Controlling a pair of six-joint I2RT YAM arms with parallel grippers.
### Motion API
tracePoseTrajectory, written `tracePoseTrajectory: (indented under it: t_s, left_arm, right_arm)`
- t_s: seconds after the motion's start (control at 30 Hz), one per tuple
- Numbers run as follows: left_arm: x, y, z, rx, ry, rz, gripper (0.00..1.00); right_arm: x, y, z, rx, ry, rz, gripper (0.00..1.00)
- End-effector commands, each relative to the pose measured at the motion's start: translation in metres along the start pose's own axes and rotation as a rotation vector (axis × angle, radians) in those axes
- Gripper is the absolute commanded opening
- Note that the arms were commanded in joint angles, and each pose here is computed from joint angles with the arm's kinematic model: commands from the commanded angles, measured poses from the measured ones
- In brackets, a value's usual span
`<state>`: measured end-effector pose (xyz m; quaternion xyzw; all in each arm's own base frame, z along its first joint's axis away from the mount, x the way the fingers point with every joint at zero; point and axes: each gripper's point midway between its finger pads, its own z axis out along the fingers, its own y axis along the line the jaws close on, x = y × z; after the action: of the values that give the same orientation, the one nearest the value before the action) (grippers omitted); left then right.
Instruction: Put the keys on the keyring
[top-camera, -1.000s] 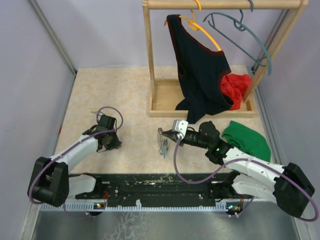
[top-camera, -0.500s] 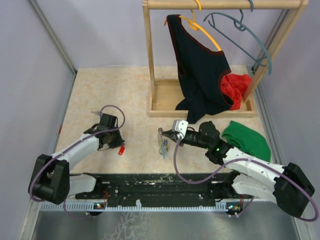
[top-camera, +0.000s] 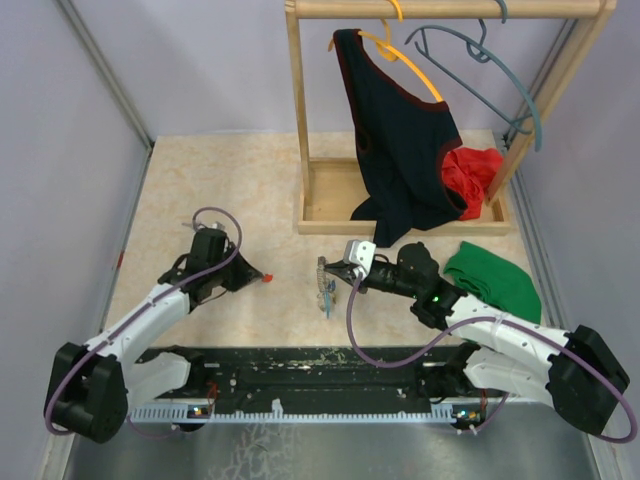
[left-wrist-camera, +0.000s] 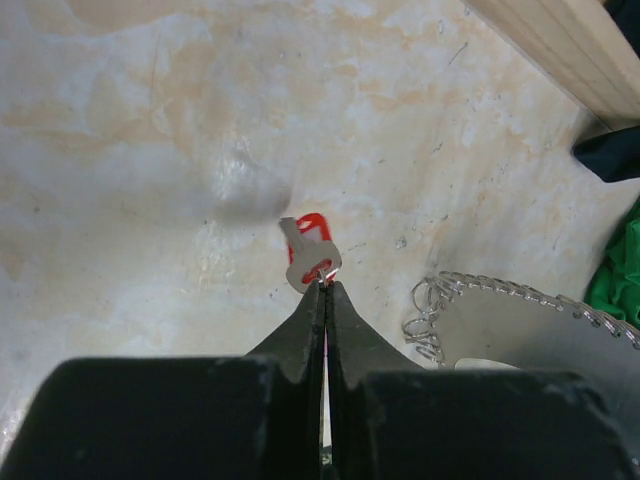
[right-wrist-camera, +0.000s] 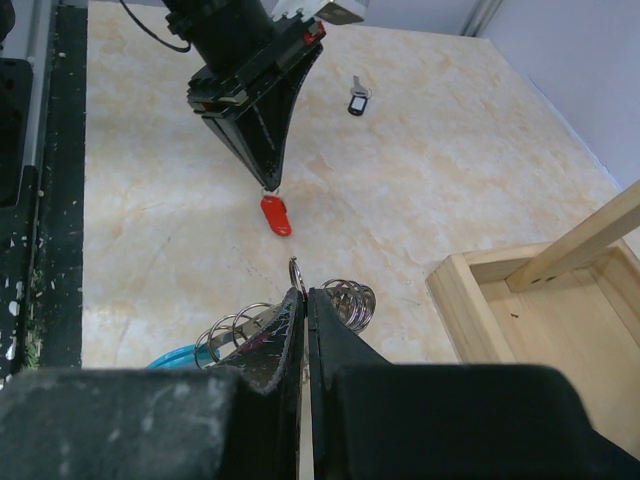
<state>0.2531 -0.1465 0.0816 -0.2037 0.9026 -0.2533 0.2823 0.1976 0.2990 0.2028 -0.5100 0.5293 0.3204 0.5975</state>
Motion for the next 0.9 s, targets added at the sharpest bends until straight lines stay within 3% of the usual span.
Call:
tracePoseTrajectory:
  t_s: [0.0,0.5,0.67,0.87]
  left_arm:
    - [0.006,-0.009,-0.001,0.063,-0.025,-0.134,0.02]
    - [0.017,-0.026,0.029,0.100,-0.045,-0.264,0.08]
    - [0.021,-0.033,0.041,0.120,-0.021,-0.247,0.11]
    - [0.022,-0.046,0.045,0.154,-0.002,-0.107,0.27]
  right_arm:
    - [-0.035,-0.008,0.005,0.008,-0.091,-0.060,0.00]
    - [-0.028,-0.007,0.008,-0.003,-0.069,-0.063,0.00]
    - [-0.024,-0.008,0.010,-0.004,-0.054,-0.061,0.00]
    - [-0.020,-0.008,0.011,-0.011,-0.038,-0.060,0.00]
